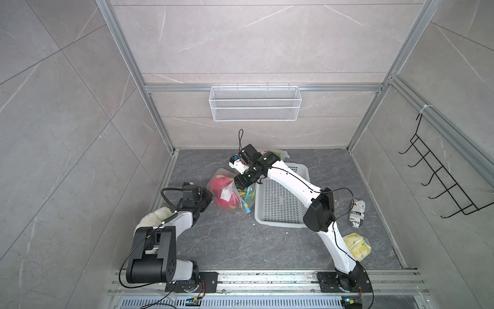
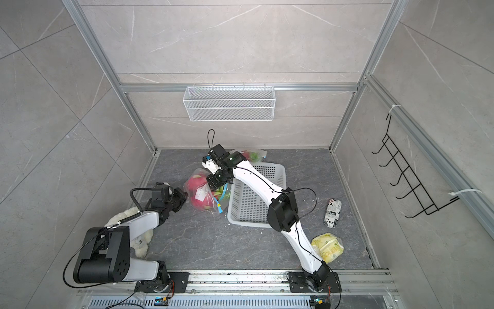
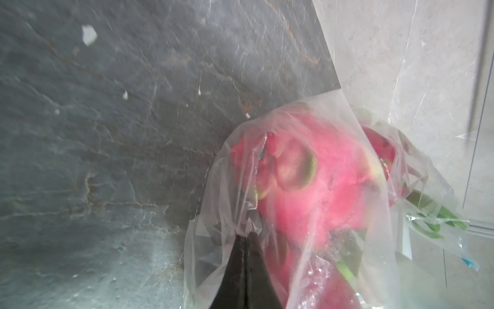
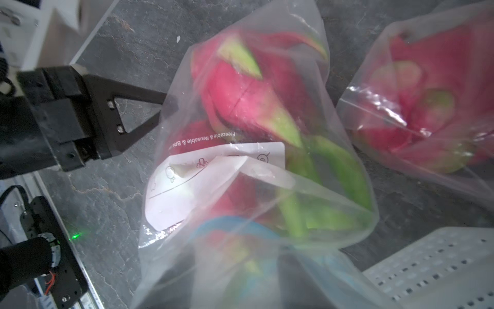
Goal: Open the zip-top bag and take out the dragon fruit
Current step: Pick up the dragon fruit from the zipper food storage bag.
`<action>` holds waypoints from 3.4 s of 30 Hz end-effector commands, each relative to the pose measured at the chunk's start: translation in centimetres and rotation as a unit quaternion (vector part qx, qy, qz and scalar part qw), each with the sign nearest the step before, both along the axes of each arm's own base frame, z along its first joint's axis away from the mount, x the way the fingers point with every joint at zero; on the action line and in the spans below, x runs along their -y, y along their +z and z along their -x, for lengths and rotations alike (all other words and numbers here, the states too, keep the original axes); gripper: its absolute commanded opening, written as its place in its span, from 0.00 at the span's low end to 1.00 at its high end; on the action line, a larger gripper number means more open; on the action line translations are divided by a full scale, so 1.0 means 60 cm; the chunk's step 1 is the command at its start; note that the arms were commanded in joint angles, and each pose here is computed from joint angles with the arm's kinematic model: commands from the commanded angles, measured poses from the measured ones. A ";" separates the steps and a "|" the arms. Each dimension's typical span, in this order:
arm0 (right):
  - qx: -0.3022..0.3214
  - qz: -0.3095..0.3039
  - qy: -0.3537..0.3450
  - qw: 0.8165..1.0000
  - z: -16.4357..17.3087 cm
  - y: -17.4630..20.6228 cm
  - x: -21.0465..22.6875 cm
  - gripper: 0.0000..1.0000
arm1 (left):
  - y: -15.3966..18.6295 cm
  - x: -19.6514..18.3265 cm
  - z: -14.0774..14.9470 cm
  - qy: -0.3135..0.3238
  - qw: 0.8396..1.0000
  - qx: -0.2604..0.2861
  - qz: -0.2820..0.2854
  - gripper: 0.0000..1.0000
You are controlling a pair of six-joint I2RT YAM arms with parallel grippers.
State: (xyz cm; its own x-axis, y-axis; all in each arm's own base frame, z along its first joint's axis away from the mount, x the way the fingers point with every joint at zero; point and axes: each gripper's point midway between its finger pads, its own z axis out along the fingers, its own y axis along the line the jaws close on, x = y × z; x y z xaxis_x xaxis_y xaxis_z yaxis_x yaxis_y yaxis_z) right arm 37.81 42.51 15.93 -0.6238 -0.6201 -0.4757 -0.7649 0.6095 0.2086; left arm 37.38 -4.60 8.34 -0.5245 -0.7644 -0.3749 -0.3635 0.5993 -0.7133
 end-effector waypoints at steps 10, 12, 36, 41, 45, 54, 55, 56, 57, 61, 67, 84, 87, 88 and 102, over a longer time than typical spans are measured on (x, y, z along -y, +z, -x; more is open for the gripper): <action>-0.066 0.081 0.073 0.992 0.091 -0.098 0.028 0.41 | 0.017 -0.019 -0.045 0.013 1.000 0.016 -0.012 0.02; -0.059 0.062 0.066 0.994 0.094 -0.097 0.026 0.40 | 0.014 -0.021 -0.044 0.014 1.000 0.015 -0.013 0.02; 0.058 0.080 0.109 0.989 0.041 -0.146 -0.027 0.55 | 0.024 -0.018 -0.049 0.003 1.000 0.016 -0.010 0.02; 0.044 0.101 0.121 0.987 0.047 -0.182 -0.030 0.53 | 0.029 -0.026 -0.052 0.009 1.000 0.020 -0.009 0.02; 0.038 0.115 0.122 0.985 0.052 -0.205 -0.024 0.53 | 0.029 -0.032 -0.054 0.013 1.000 0.019 -0.010 0.01; 0.025 0.162 0.154 0.974 0.079 -0.251 -0.022 0.55 | 0.032 -0.050 -0.068 0.030 0.999 0.025 -0.002 0.01; 0.020 0.154 0.156 0.975 0.084 -0.251 -0.024 0.55 | 0.034 -0.052 -0.071 0.031 0.999 0.026 -0.003 0.01; 0.021 0.141 0.157 0.977 0.088 -0.247 -0.029 0.56 | 0.035 -0.056 -0.074 0.032 0.999 0.026 -0.003 0.01; 0.025 0.132 0.157 0.978 0.088 -0.242 -0.031 0.59 | 0.037 -0.059 -0.077 0.034 0.999 0.028 -0.003 0.01; 0.042 0.138 0.160 0.977 0.079 -0.241 -0.030 0.61 | 0.040 -0.063 -0.090 0.032 0.999 0.030 0.001 0.01; 0.066 0.195 0.155 0.966 0.060 -0.289 -0.027 0.56 | 0.039 -0.054 -0.095 0.021 0.999 0.031 0.015 0.01; -0.094 0.049 0.081 0.991 0.099 -0.142 -0.058 0.00 | 0.047 -0.074 -0.110 0.031 0.999 0.036 -0.016 0.00; -0.154 -0.014 0.058 0.986 0.110 -0.089 -0.067 0.00 | 0.038 -0.076 -0.112 0.033 0.999 0.032 -0.019 0.00; -0.164 -0.029 0.050 0.985 0.111 -0.071 -0.068 0.00 | 0.035 -0.076 -0.112 0.032 0.999 0.030 -0.019 0.00; -0.183 -0.074 0.008 0.980 0.126 0.006 -0.029 0.00 | 0.029 -0.153 -0.115 0.093 0.995 0.033 -0.019 0.00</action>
State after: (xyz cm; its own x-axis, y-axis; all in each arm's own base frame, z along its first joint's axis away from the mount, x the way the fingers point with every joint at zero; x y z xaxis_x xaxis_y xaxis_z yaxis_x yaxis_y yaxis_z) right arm 31.00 44.52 11.78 -0.7597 -0.6040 -0.2409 -0.6240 0.5732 0.5310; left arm 43.35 2.37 9.19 -0.4146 -0.8227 -0.3889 -0.4238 0.5528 -0.7175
